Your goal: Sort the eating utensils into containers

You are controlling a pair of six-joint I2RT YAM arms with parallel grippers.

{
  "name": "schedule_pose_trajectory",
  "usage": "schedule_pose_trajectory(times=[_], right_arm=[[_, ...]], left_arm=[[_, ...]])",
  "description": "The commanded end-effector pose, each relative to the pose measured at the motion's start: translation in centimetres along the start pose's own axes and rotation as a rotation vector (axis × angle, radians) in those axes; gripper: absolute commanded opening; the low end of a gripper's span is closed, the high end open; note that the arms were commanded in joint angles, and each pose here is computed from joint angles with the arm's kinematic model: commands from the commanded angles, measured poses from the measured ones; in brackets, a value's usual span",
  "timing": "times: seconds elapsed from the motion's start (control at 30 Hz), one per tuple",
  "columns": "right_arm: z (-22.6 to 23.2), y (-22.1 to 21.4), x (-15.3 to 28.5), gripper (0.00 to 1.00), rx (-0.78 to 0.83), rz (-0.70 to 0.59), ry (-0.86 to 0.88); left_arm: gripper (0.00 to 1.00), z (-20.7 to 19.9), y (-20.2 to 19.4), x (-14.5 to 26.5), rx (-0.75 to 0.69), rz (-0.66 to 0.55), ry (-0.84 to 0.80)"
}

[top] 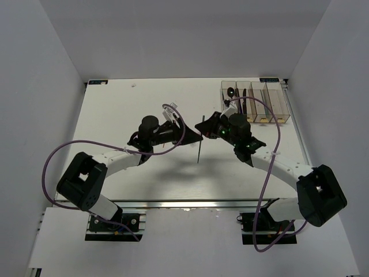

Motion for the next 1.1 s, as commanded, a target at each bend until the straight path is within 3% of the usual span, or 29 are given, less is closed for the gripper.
schedule_pose_trajectory(times=[0.0,0.07,0.1,0.13,0.17,0.2,0.23,0.3,0.43,0.6,0.77,0.93,0.97,1.07], right_arm=[[1.3,2.5,0.6,0.0,0.087,-0.075,0.018],[-0.2,4.9,0.8,0.0,0.178,-0.104,-0.084],[-2.7,5.4,0.8,0.0,0.274,-0.058,-0.199],[-4.0,9.6,1.1,0.0,0.316,-0.13,-0.291],[-7.0,10.8,0.5,0.0,0.346,-0.119,-0.424],[-9.3,12.5,0.6,0.0,0.412,-0.101,-0.52],[-11.2,16.8,1.8,0.0,0.406,-0.129,-0.645],[-16.5,18.9,1.1,0.0,0.402,-0.075,-0.822],[-22.5,25.3,1.2,0.0,0.397,-0.149,-0.958],[-25.7,28.9,-2.2,0.0,0.454,-0.178,-0.939],[-28.6,28.7,-3.7,0.0,0.47,-0.164,-0.984],[-30.3,27.6,-4.4,0.0,0.464,-0.142,-0.994],[-30.4,27.5,-4.6,0.05,0.46,-0.139,-0.988],[-29.8,27.8,-4.2,0.64,0.43,-0.151,-1.003]], left_arm=[[0.93,0.0,0.5,-0.1,0.011,-0.012,0.051],[0.98,1.3,0.9,-0.4,0.002,-0.026,0.169],[0.98,2.2,0.8,-0.1,0.041,0.018,0.296],[0.98,3.2,1.0,0.4,0.008,0.028,0.413],[0.98,4.0,3.1,0.7,-0.028,-0.051,0.588],[0.98,5.1,2.1,2.2,-0.005,0.013,0.74],[0.98,5.5,2.4,2.9,-0.044,0.017,0.814],[0.98,5.5,3.1,4.6,-0.086,-0.004,0.945],[0.98,4.0,4.1,5.8,-0.166,0.007,0.955],[0.98,4.0,3.0,6.3,-0.171,0.037,0.93],[0.98,4.7,3.4,7.0,-0.141,-0.061,1.018],[0.98,4.3,4.1,6.2,-0.129,-0.094,0.978],[0.98,4.4,4.2,6.1,-0.131,-0.094,0.982],[0.98,4.5,4.6,6.3,-0.144,-0.092,1.02]])
Point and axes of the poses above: each gripper's point midway between its finger pads, its own x axis back along the fingers, its own z axis along the line the jaws close on, y = z × x, the point moved 7 cm from there along x, back along the fingers, and after that the axes turned 2 degrees about -x, right-handed, at the moved point
